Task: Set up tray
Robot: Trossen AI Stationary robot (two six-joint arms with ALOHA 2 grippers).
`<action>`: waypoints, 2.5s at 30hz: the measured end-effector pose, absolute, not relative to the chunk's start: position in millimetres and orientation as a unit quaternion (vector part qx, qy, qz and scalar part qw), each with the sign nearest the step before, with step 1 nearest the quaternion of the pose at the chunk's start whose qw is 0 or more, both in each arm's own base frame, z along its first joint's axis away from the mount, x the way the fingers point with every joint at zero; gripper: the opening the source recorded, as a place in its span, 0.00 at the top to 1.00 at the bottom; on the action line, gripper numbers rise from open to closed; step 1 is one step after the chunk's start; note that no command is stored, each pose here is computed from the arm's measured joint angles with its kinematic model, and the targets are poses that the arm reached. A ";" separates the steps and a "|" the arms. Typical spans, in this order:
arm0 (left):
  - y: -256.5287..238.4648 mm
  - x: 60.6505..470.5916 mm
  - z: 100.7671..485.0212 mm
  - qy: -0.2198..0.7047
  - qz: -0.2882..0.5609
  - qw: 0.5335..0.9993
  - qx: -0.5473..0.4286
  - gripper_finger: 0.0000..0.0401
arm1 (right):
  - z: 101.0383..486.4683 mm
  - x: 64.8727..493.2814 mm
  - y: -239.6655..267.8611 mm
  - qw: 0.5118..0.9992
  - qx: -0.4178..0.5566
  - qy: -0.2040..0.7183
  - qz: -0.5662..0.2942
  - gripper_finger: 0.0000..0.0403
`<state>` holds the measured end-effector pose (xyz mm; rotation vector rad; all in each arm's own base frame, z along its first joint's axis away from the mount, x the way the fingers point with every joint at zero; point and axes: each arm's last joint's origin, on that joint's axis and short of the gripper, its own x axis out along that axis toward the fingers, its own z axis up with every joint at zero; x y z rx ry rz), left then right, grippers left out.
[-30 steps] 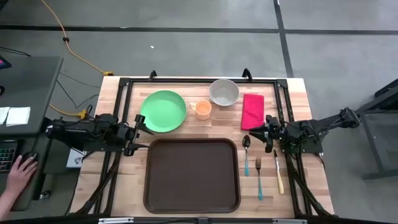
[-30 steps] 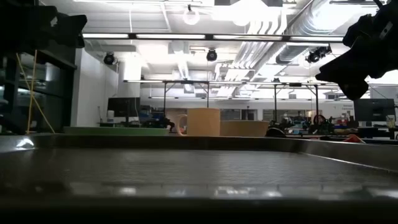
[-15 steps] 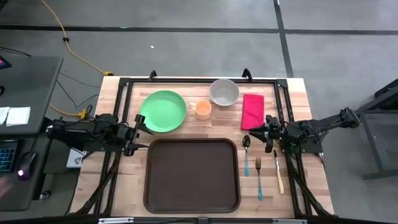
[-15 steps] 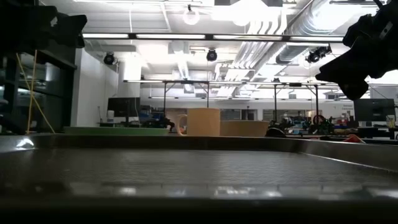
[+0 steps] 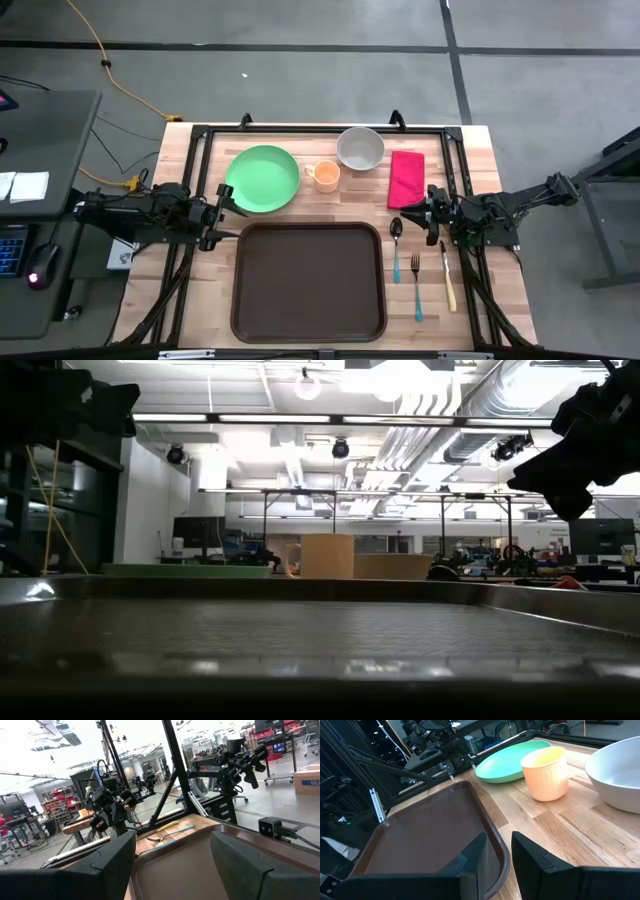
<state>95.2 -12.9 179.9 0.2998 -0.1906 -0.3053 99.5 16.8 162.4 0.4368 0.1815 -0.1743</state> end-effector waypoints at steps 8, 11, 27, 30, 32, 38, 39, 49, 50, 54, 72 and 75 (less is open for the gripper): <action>-12.9 95.2 180.0 -0.095 -0.151 0.973 0.149 0.28 | 162.4 99.5 16.8 0.968 0.216 0.090 -0.086 0.83; -12.9 95.2 180.0 -0.095 -0.151 0.973 0.149 0.28 | 162.3 99.5 16.8 0.968 0.216 0.090 -0.086 0.83; -12.9 95.2 180.0 -0.095 -0.151 0.973 0.149 0.28 | 162.4 99.4 16.8 0.968 0.216 0.090 -0.086 0.83; -12.9 95.2 180.0 -0.095 -0.151 0.973 0.149 0.28 | 162.4 99.4 16.8 0.968 0.216 0.090 -0.086 0.83; -12.9 95.2 180.0 -0.095 -0.151 0.973 0.149 0.28 | 162.4 99.4 16.8 0.968 0.216 0.090 -0.086 0.83; -12.9 95.2 180.0 -0.094 -0.151 0.973 0.149 0.28 | 162.3 99.5 16.7 0.968 0.216 0.090 -0.086 0.83; -12.9 95.2 180.0 -0.095 -0.151 0.973 0.149 0.28 | 162.4 99.4 16.8 0.968 0.216 0.090 -0.086 0.83; -12.9 95.3 179.9 -0.094 -0.151 0.973 0.149 0.28 | 162.5 99.5 16.7 0.968 0.216 0.090 -0.086 0.83; -12.9 95.2 179.9 -0.094 -0.151 0.973 0.149 0.28 | 162.5 99.5 16.8 0.968 0.216 0.090 -0.086 0.83; -12.9 95.2 179.9 -0.094 -0.151 0.973 0.149 0.28 | 162.6 99.5 16.8 0.968 0.216 0.089 -0.086 0.83; -12.9 95.2 180.1 -0.095 -0.151 0.973 0.149 0.28 | 178.7 101.9 17.4 0.966 0.249 0.006 -0.065 0.83; -12.3 95.3 181.2 -0.097 -0.141 0.976 0.135 0.28 | 181.4 101.9 17.3 0.965 0.253 -0.007 -0.065 0.83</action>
